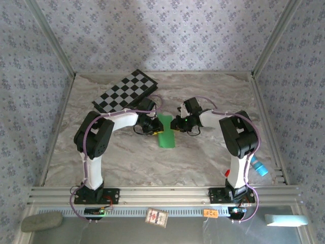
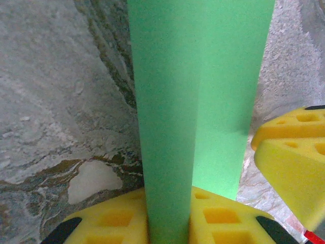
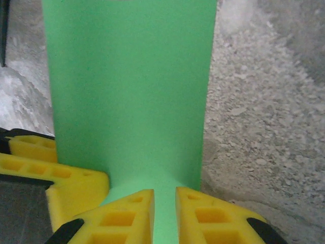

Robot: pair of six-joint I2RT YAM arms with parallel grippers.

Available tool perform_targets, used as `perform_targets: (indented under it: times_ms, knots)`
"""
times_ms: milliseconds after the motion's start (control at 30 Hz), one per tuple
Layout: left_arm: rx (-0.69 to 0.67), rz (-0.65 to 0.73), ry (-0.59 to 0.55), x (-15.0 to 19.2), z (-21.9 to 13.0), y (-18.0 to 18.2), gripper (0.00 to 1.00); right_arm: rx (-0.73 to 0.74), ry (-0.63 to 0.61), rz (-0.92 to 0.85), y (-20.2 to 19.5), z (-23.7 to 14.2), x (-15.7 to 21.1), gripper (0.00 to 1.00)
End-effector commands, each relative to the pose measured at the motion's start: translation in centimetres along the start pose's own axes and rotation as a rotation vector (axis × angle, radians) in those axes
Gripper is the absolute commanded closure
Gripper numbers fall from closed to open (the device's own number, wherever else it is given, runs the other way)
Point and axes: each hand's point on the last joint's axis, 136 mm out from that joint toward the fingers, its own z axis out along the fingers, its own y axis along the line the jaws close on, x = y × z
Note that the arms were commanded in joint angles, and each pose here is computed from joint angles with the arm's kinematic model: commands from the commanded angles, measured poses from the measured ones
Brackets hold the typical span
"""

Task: Fold a paper plane with a square sheet of paper (pick it up from the middle)
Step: First fold the square sheet of paper in half at the center of the table, then hold the square sheet of paper at the center of the table.

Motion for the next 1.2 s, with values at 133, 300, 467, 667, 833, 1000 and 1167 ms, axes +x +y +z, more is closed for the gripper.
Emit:
perform_targets:
  times_ms: [133, 300, 467, 667, 833, 1000, 1167]
  knots:
    - [-0.059, -0.028, 0.002, -0.1, -0.4, 0.9, 0.73, 0.145, 0.069, 0.041, -2.2, 0.8, 1.6, 0.81]
    - [-0.152, -0.105, -0.043, 0.0, -1.8, 2.5, 0.58, 0.228, 0.077, 0.14, -3.3, 1.2, 2.8, 0.81]
    - [-0.172, -0.136, -0.065, 0.5, -2.4, 3.2, 0.52, 0.213, 0.07, 0.234, -3.2, 1.7, 3.2, 0.81]
    - [-0.199, -0.107, -0.028, 1.0, -1.4, 3.5, 0.55, 0.108, 0.053, 0.234, -0.7, 1.1, 1.8, 0.8]
    - [-0.246, -0.13, -0.013, 1.1, -0.8, 4.5, 0.58, 0.02, 0.014, 0.215, 1.3, -0.2, 0.1, 0.76]
    - [-0.287, -0.161, -0.004, 1.6, -0.2, 5.5, 0.59, -0.012, -0.105, 0.191, 1.9, -2.9, -2.0, 0.7]
    - [-0.325, -0.189, 0.012, 2.0, 0.2, 6.3, 0.59, 0.014, -0.139, 0.205, 0.3, -3.8, -2.5, 0.68]
